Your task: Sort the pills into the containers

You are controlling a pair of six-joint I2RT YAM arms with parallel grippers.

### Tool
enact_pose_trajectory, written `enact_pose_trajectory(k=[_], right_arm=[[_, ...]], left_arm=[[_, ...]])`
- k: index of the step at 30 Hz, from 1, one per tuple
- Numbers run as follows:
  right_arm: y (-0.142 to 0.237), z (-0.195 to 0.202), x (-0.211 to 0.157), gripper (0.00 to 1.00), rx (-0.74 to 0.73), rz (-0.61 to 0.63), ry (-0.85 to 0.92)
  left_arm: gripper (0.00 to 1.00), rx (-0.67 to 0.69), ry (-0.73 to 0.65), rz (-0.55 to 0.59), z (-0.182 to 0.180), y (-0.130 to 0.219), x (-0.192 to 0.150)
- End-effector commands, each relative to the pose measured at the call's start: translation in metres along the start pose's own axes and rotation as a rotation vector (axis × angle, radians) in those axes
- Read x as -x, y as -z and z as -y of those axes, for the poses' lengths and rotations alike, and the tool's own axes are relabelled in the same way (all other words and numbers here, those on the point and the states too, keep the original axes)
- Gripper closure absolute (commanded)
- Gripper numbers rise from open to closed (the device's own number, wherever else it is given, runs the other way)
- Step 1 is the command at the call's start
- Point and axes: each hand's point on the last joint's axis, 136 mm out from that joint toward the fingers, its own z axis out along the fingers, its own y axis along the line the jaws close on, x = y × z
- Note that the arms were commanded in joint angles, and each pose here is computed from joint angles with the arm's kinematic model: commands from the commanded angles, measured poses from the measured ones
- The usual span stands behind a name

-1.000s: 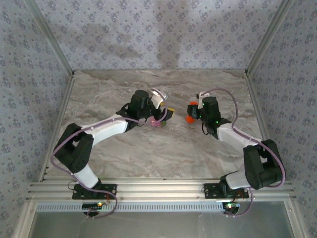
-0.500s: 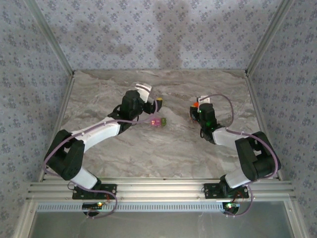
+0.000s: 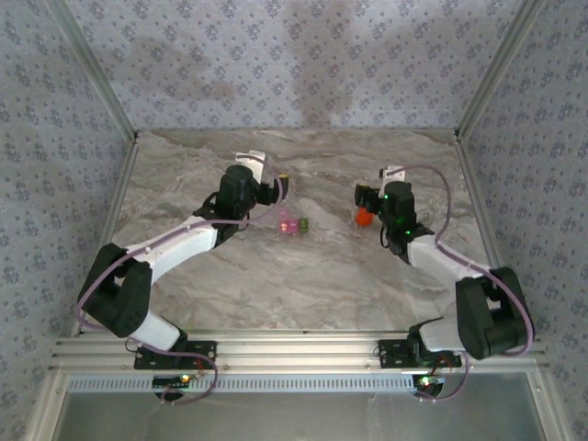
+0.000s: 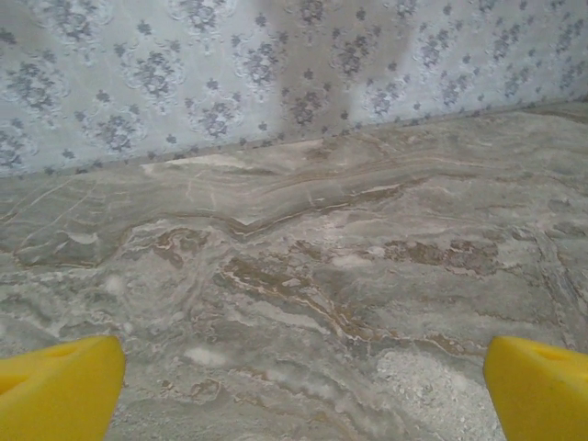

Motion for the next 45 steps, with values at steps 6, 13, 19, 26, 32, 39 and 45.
enact_pose_trajectory(k=[6,13,19,26,32,39,45], right_arm=[[0.031,-0.063,0.053,0.20,0.295,-0.133,-0.095],[0.028,-0.126,0.012,0.23,0.479,-0.444,-0.127],[0.008,-0.155,-0.044,0.27,0.485,-0.653,-0.115],[-0.019,-0.156,-0.107,0.31,0.425,-0.799,-0.110],[-0.027,-0.161,-0.136,0.36,0.417,-0.867,-0.105],[-0.032,-0.162,-0.144,0.43,0.396,-0.868,-0.080],[-0.036,-0.163,-0.152,0.44,0.378,-0.889,-0.042]], left_arm=[[0.01,0.205,0.085,-0.080,-0.044,0.004,0.021],[0.00,0.264,-0.040,-0.310,-0.057,-0.020,-0.007],[0.01,0.244,0.007,-0.452,-0.067,-0.040,-0.032],[0.15,0.086,0.037,-0.633,-0.046,-0.053,-0.060],[0.26,0.016,0.063,-0.732,-0.035,-0.059,-0.083],[0.29,-0.019,0.084,-0.765,-0.029,-0.062,-0.095],[0.31,-0.038,0.078,-0.790,-0.026,-0.062,-0.104]])
